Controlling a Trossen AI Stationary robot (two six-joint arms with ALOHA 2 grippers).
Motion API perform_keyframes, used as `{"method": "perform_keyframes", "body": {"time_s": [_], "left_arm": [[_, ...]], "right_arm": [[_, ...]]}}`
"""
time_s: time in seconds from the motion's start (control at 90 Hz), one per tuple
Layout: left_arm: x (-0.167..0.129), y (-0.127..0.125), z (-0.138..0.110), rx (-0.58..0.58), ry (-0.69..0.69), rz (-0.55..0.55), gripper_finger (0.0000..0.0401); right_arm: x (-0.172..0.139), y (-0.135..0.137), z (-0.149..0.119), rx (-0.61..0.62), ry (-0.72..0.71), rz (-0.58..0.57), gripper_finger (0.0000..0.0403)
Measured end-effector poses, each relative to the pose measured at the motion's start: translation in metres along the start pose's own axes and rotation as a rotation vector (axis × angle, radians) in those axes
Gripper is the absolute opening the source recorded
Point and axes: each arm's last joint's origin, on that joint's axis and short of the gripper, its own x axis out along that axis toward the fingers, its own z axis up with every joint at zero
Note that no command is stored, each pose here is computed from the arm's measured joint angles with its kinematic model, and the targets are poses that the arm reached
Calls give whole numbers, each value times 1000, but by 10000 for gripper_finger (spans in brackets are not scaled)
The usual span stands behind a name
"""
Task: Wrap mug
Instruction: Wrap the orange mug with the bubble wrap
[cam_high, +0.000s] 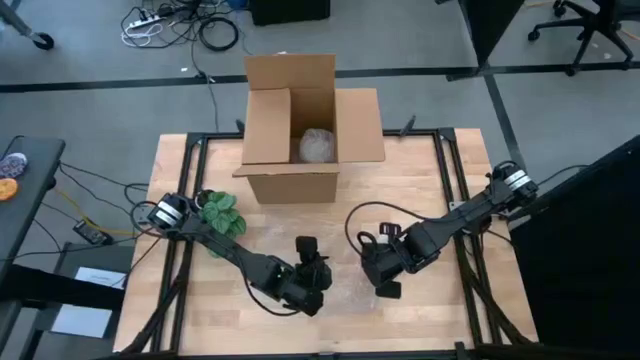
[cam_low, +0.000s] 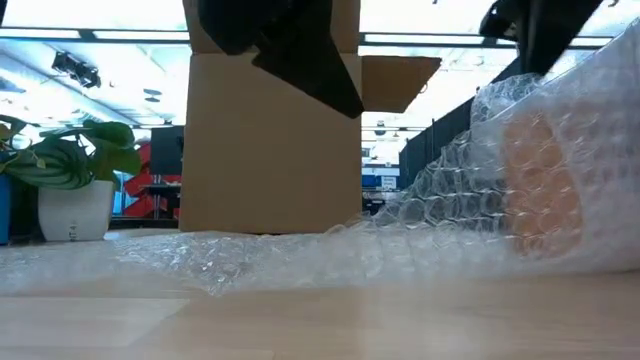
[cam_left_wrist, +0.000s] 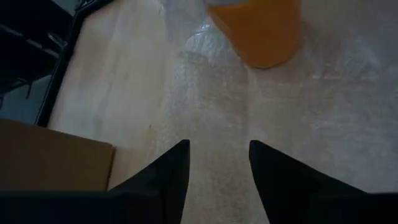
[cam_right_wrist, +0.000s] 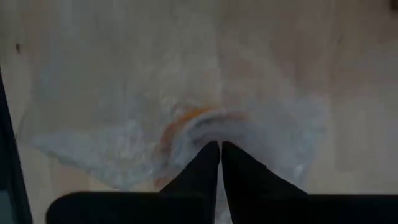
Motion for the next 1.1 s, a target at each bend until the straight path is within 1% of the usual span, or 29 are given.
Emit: {"method": "perform_keyframes", "body": {"time_s": [0.067,0.144,0.256,0.378,0.5,0.6,0.678,0.767,0.911,0.978,1.1], "left_arm": [[0,-1,-3,10,8,0,152],[0,-3,-5,23,10,-2,152],[2,-3,-8,28,15,-1,152],[3,-4,-10,32,20,0,152],[4,-3,-8,18,5,-1,152],[5,-2,-7,9,-1,0,152],[5,-2,-7,6,-3,1,152],[5,-2,-7,5,-4,0,152],[5,-2,-6,4,-6,-1,152],[5,-2,-6,4,-6,-1,152],[5,-2,-7,0,-5,-1,152]], "right_arm": [[3,1,1,7,-36,-8,0],[15,1,-2,14,-49,-4,0],[35,-2,-15,47,-19,-17,0],[59,-8,-35,85,66,-21,0],[80,-11,-50,119,81,24,0],[87,-11,-54,129,70,73,0],[84,-10,-51,124,75,80,0],[74,-7,-44,98,103,75,0],[41,-2,-24,66,109,90,0],[28,-2,-18,61,127,79,0],[5,1,-9,57,114,79,0]]}}
